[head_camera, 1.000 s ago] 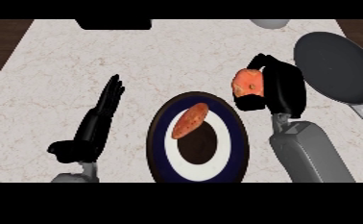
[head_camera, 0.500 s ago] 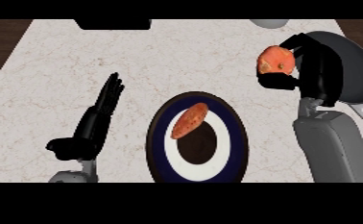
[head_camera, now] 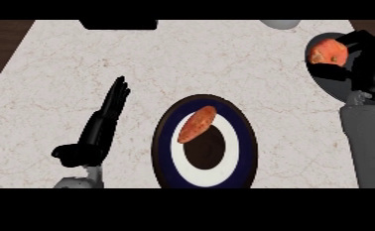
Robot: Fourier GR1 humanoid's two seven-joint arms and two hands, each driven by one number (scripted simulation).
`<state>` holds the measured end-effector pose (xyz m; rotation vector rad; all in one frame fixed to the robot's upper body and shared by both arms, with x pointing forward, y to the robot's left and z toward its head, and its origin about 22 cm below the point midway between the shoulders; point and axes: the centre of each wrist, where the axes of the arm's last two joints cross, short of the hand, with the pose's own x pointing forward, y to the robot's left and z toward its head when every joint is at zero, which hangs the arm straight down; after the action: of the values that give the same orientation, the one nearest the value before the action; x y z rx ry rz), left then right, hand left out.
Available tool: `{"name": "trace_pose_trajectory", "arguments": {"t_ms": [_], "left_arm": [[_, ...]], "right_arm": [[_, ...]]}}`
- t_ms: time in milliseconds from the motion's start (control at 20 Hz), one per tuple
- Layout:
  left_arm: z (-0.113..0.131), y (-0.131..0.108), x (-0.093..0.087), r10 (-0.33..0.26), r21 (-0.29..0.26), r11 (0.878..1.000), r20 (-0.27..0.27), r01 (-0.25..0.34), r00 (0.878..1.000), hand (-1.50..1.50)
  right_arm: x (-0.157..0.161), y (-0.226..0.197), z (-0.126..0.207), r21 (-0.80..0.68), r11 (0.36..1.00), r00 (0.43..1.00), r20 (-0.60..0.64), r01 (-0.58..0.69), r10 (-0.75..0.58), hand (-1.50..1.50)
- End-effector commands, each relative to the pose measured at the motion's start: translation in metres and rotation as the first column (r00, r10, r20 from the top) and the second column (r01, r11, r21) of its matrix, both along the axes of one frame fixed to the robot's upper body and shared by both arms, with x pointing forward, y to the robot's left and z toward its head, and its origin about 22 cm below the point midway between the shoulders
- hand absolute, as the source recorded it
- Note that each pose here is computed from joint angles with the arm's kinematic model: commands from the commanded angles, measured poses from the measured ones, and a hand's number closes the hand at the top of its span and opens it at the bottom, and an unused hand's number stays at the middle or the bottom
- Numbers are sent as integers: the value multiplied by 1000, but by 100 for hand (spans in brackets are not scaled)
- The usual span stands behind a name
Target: Pick the squash from the plate and place it in the pan
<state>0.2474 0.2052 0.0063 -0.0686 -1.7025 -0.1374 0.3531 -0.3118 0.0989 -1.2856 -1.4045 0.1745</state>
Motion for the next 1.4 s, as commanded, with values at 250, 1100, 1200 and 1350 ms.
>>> {"name": "trace_pose_trajectory", "arguments": {"t_ms": [250, 1100, 1200, 1350], "left_arm": [[16, -20, 10, -13, 4, 1000, 13, 13, 1000, 0], [11, -16, 8, -86, -1, 996, 28, 86, 996, 0], [6, -20, 9, -64, -10, 998, 12, 64, 998, 0], [12, -21, 8, -90, -20, 996, 36, 90, 995, 0]], "right_arm": [[21, -90, 1, -74, 977, 968, 166, 200, -186, 150], [4, -157, -31, 112, 989, 956, -290, 92, -56, -150], [8, -152, -34, 211, 977, 963, -269, 34, 24, -150], [12, -147, -33, 219, 976, 976, -213, 8, 40, -150]]}}
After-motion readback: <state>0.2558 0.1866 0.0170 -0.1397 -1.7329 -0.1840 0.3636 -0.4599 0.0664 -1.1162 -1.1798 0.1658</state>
